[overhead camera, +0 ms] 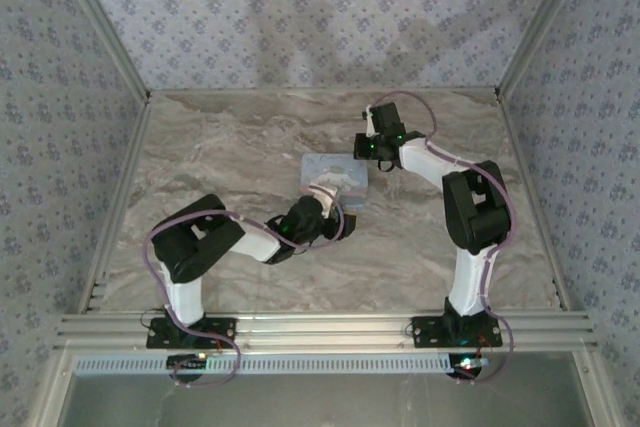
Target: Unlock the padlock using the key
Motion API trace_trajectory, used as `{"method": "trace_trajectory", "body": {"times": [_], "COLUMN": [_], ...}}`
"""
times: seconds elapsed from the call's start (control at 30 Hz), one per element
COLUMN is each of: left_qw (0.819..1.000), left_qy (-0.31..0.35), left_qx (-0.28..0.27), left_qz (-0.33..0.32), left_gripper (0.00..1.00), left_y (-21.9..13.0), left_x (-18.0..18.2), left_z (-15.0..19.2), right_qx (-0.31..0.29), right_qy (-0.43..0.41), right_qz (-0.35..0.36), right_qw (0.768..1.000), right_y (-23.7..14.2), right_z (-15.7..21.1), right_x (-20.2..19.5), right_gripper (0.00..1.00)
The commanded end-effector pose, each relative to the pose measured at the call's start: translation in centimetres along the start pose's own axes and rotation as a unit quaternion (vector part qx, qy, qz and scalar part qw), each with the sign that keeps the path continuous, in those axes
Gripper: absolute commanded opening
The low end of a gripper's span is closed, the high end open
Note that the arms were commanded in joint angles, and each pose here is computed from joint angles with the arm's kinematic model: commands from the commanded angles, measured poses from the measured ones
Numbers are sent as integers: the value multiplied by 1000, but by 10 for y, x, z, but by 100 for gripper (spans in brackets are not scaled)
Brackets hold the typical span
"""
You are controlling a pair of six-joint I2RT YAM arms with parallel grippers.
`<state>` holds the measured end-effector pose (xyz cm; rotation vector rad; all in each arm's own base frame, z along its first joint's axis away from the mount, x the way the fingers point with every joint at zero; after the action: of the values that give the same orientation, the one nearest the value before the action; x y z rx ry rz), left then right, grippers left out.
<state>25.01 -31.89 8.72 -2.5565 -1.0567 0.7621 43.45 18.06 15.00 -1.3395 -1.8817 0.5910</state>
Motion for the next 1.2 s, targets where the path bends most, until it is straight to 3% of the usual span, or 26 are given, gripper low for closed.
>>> {"method": "trace_trajectory", "body": {"times": [0.0,0.2,0.43,0.53,0.73,0.9,1.0,1.17], "left_qw": [997,994,991,992,994,993,993,992], "left_qy": [-25,-51,-76,-83,-88,-96,-105,-111], "left_qx": [-21,-25,3,16,25,39,33,35], "left_qz": [64,91,108,94,66,52,37,39], "left_gripper": [72,71,58,58,70,71,65,47], "left_y": [-2,-3,7,12,18,25,24,21], "left_x": [1,4,8,11,11,8,12,15], "left_z": [-6,-9,-4,1,7,16,19,21], "right_qx": [17,20,22,22,25,22,20,16], "right_qy": [-15,-15,-19,-19,-20,-21,-22,-23], "right_qz": [1,4,2,0,-1,-3,-4,-4], "right_qw": [1000,1000,1000,1000,999,1000,1000,1000], "right_y": [4,6,7,7,9,7,5,2], "right_z": [9,15,18,20,25,24,24,24], "right_x": [2,1,5,5,5,5,6,6], "right_gripper": [0,0,0,0,0,0,0,0]}}
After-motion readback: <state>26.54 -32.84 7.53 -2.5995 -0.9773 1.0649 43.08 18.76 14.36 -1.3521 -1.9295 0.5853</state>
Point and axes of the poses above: each hand's point on the last joint's axis, 136 mm out from that joint toward the fingers, its own y axis out along the fingers, its own x axis along the line the jaws close on, z = x × y, the point moved 7 cm from there along -y, back along the fingers, and after that the axes turned 2 degrees about y, right-handed, at the moved point
